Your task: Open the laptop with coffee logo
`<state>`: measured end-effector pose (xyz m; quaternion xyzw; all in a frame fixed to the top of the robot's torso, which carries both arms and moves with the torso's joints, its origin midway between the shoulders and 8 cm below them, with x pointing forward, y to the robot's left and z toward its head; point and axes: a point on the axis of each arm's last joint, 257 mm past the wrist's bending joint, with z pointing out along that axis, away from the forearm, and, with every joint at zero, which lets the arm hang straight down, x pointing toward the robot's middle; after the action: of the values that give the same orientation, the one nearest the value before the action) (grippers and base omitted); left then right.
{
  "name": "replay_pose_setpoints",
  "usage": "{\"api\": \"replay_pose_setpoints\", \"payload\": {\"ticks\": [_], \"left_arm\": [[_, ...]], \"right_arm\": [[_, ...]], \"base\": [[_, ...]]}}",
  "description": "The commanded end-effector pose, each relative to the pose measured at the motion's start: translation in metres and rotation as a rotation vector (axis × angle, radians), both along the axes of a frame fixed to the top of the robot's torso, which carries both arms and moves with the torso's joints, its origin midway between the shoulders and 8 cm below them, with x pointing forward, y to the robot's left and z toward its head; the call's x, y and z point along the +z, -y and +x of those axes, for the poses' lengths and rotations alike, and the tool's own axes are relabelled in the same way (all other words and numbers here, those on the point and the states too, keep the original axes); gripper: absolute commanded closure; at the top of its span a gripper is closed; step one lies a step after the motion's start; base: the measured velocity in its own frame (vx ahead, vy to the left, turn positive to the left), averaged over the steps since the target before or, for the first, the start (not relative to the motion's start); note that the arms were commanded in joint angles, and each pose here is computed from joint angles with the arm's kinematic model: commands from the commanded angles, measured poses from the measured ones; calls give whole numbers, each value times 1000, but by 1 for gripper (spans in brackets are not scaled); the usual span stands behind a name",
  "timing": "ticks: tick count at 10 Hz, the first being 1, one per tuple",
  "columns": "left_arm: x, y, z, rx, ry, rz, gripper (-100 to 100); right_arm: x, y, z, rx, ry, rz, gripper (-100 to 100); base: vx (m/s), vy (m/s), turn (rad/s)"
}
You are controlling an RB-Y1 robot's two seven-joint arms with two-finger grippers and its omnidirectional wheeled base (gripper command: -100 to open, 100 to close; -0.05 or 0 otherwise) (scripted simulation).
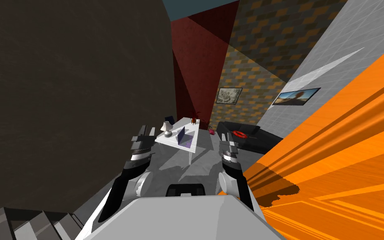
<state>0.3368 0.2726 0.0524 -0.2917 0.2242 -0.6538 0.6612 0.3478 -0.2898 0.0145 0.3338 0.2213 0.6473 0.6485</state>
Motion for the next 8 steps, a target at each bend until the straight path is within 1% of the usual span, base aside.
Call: {"api": "replay_pose_setpoints", "payload": {"ticks": [1, 3, 4, 6, 7, 8], "left_arm": [[0, 0, 0, 0, 0, 0, 0], [0, 0, 0, 0, 0, 0, 0], [-4, 4, 4, -12, -14, 27, -100], [-12, 11, 11, -28, -41, 64, -100], [-24, 17, 20, -40, -75, 97, -100], [-31, 20, 25, -44, -94, 110, -100]], "right_arm": [[0, 0, 0, 0, 0, 0, 0], [0, 0, 0, 0, 0, 0, 0], [0, 0, 0, 0, 0, 0, 0], [0, 0, 0, 0, -1, 0, 0], [0, 0, 0, 0, -1, 0, 0], [0, 0, 0, 0, -1, 0, 0]], "base": [[0, 0, 0], [0, 0, 0], [13, 5, -25], [24, 18, -35], [52, 39, -84], [74, 56, -82]]}}
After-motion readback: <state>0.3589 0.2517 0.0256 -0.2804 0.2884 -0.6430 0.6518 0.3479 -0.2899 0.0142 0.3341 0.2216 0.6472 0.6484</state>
